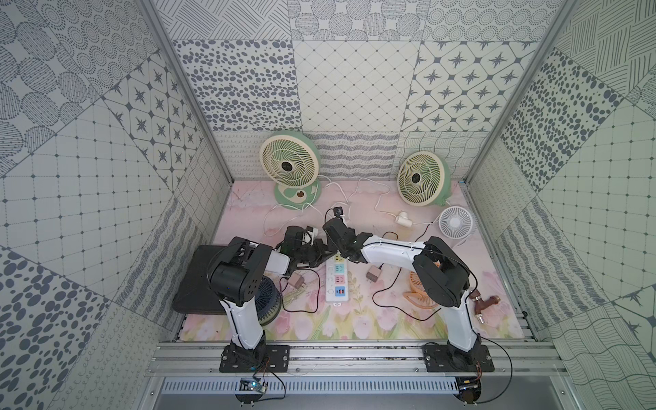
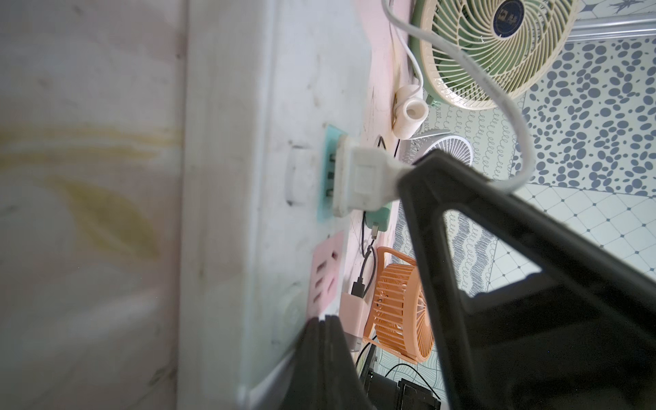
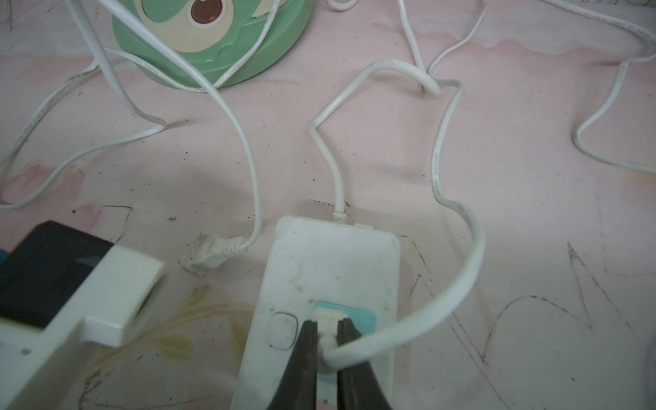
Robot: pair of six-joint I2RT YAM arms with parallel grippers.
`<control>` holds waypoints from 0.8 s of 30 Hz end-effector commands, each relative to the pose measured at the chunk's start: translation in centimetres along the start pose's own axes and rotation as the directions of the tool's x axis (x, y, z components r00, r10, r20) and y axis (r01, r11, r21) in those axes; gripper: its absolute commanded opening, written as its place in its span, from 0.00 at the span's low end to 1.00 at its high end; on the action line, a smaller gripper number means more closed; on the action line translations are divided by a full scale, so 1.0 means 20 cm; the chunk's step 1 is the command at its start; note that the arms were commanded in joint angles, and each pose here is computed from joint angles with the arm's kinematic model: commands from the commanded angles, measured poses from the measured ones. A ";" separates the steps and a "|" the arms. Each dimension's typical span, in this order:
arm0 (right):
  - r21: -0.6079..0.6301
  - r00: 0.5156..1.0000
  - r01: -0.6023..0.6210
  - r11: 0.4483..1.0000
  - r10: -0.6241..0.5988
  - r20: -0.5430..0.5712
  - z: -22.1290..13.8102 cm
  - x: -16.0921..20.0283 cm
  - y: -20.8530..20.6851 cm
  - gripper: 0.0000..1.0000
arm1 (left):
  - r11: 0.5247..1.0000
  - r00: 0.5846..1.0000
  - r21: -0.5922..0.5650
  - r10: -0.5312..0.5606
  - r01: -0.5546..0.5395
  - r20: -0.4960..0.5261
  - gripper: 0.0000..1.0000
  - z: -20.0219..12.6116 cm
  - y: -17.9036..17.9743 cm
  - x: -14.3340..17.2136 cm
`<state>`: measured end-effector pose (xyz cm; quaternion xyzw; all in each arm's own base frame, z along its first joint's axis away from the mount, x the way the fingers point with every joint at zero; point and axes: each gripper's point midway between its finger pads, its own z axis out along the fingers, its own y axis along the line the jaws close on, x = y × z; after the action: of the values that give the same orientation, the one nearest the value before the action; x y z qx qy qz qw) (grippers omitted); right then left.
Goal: Unplug the desk fan from the power strip
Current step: Remove the plug from the socket.
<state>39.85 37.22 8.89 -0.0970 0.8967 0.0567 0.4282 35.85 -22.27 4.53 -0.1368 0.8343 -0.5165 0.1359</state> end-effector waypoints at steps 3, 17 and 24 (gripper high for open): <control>0.068 0.989 0.116 0.991 -0.122 0.084 -0.05 -0.09 0.10 0.08 | 0.975 0.993 -0.188 -0.120 0.121 0.018 0.00 -0.03 0.25 0.05; 0.044 0.995 0.070 0.997 -0.073 0.069 -0.05 -0.09 0.06 0.08 | 0.976 0.993 -0.186 -0.114 0.116 0.020 0.00 -0.03 0.24 0.04; -0.019 0.995 -0.095 0.995 0.095 0.018 0.00 -0.07 -0.07 0.08 | 0.976 0.993 -0.186 -0.114 0.115 0.020 0.00 -0.04 0.23 0.05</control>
<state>40.04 36.89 8.84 -0.0978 0.8966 0.0471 0.4292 35.77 -22.21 4.57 -0.1384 0.8350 -0.5154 0.1341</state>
